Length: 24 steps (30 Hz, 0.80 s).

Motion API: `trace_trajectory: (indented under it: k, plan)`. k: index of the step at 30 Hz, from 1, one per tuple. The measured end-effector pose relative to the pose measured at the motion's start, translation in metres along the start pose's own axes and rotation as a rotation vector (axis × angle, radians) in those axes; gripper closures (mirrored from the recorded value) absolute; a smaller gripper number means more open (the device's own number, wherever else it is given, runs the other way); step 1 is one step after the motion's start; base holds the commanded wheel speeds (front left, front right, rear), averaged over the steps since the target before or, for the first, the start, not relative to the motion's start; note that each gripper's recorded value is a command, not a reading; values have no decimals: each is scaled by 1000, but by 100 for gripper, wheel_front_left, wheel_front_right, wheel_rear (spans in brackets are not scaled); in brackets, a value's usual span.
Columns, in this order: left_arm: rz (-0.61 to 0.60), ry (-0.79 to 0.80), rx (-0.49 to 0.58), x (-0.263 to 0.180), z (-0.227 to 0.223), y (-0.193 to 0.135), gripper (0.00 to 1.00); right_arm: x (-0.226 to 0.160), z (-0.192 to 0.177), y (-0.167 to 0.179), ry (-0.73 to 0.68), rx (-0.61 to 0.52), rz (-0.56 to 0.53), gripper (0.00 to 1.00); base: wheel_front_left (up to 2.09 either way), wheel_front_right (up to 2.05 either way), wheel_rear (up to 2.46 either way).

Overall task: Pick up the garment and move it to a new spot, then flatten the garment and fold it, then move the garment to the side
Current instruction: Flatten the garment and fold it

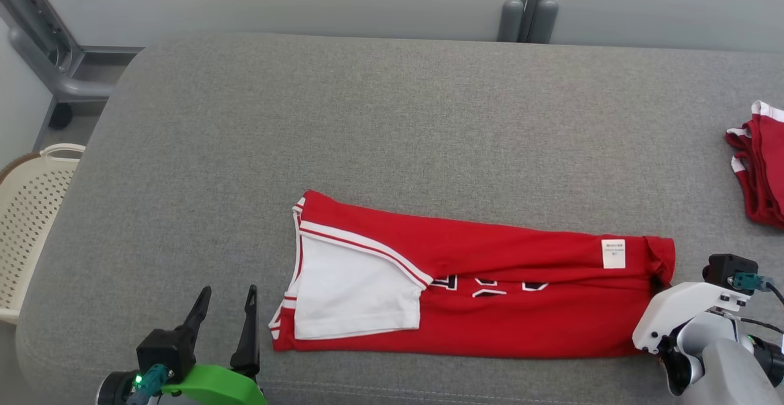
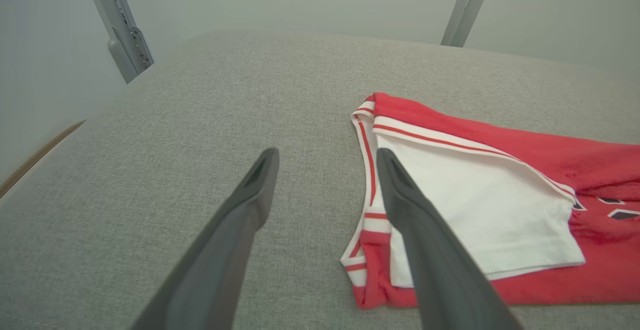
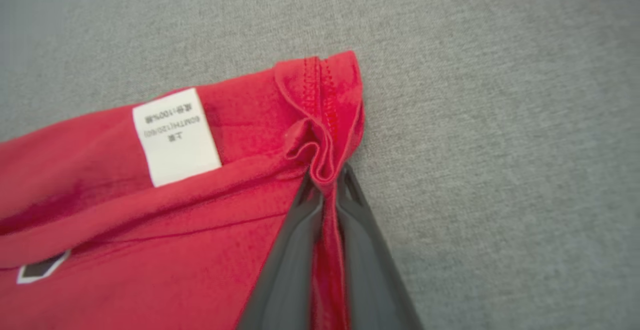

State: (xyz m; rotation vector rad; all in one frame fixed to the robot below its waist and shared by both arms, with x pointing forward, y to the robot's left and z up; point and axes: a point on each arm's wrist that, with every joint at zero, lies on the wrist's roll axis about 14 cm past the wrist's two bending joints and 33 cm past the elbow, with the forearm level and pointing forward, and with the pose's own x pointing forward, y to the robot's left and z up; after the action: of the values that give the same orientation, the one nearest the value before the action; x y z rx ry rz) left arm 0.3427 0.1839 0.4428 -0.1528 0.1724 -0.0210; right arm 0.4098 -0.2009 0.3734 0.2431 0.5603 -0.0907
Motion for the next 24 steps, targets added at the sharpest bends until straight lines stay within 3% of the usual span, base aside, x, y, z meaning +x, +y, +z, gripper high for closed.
trace_trajectory:
  k: [15,19,24]
  plan:
    - [-17,-16,-4,-1,4,-5,0,-24,59,-69,-212,70,-198,100,0,0,0]
    - [-22,-25,-6,-3,6,-6,0,-42,75,-97,-252,56,-282,100,0,0,0]
    - [-24,-32,-7,-4,8,-7,0,-54,87,-105,-278,4,-311,100,0,0,0]
